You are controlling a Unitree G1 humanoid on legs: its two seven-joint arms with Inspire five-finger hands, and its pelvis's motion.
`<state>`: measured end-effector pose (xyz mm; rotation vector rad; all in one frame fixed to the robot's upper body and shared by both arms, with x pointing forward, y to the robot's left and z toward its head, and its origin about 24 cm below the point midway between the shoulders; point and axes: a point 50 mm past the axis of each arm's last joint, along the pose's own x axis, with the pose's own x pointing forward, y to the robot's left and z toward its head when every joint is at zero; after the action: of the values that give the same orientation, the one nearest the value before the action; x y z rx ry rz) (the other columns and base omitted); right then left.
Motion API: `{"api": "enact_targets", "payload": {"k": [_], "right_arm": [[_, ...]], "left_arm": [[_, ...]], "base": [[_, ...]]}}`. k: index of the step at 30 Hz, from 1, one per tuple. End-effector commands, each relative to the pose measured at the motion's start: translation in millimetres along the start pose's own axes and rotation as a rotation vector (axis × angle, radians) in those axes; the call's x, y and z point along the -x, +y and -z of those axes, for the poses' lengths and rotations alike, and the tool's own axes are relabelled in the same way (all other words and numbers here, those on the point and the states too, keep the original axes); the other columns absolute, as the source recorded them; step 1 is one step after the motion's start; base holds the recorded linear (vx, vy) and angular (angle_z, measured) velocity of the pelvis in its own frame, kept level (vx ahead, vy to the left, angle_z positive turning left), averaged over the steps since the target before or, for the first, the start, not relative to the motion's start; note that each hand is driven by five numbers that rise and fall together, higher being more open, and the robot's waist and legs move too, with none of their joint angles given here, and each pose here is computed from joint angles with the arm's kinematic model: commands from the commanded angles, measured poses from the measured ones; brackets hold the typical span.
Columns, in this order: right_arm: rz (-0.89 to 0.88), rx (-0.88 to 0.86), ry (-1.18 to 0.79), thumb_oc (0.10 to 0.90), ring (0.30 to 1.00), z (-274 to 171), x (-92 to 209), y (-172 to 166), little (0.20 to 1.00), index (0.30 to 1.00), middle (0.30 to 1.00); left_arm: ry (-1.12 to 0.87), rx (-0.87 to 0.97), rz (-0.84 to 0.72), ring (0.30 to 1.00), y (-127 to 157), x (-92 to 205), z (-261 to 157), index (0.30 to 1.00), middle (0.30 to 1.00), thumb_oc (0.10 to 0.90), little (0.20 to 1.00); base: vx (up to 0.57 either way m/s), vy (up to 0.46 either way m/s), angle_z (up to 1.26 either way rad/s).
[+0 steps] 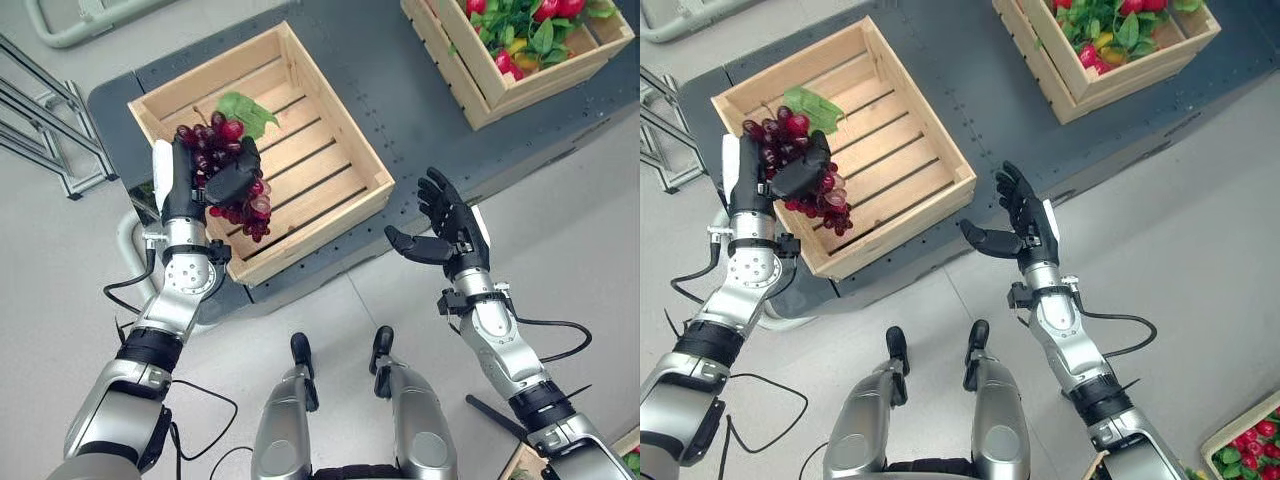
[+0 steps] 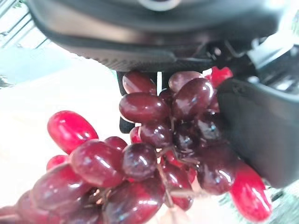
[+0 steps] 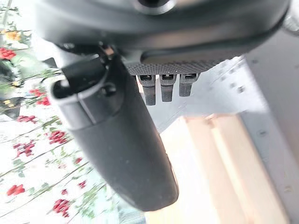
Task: Pick up the fruits from the basket on one side to the basket on the other side
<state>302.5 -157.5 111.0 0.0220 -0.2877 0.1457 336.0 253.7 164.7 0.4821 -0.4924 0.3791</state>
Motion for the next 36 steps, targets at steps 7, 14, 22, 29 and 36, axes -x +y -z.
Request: {"api": "enact_targets", "payload": {"k": [7, 14, 22, 29, 36], "right_arm": [[-0.297, -0.012, -0.197, 0.800, 0.900, -40.7, 4.7, 32.7, 0.900, 0.900, 0.900], [-0.413, -0.182, -0.090, 0.800, 0.900, -30.9, 5.5, 54.7, 0.900, 0.900, 0.900], [-0.471, -0.295, -0.046, 0.800, 0.900, -32.7, -7.7, 76.8, 0.900, 0.900, 0.900], [-0.506, -0.408, 0.027, 0.800, 0.900, -30.1, -17.5, 89.5, 0.900, 0.900, 0.900], [-0.501, -0.482, 0.042, 0.800, 0.900, -35.7, -29.8, 110.2, 0.900, 0.900, 0.900]], "left_arm": [[-0.278, 0.142, -0.029, 0.300, 25.9, -13.2, -52.9, 0.300, 0.300, 0.400, 0.300], [-0.285, 0.161, 0.121, 0.300, 12.6, -15.8, -65.3, 0.300, 0.300, 0.400, 0.300], [-0.350, 0.219, 0.237, 0.300, -9.2, -26.1, -92.6, 0.300, 0.300, 0.400, 0.300], [-0.410, 0.254, 0.363, 0.300, -32.1, -24.1, -113.5, 0.300, 0.300, 0.400, 0.300], [-0.401, 0.330, 0.468, 0.300, -56.6, -19.4, -121.0, 0.300, 0.300, 0.400, 0.300]], "base": [[0.10, -0.057, 0.03], [0.05, -0.098, 0.04], [-0.02, -0.127, 0.05], [0.00, -0.099, 0.01], [0.01, -0.069, 0.05]]}}
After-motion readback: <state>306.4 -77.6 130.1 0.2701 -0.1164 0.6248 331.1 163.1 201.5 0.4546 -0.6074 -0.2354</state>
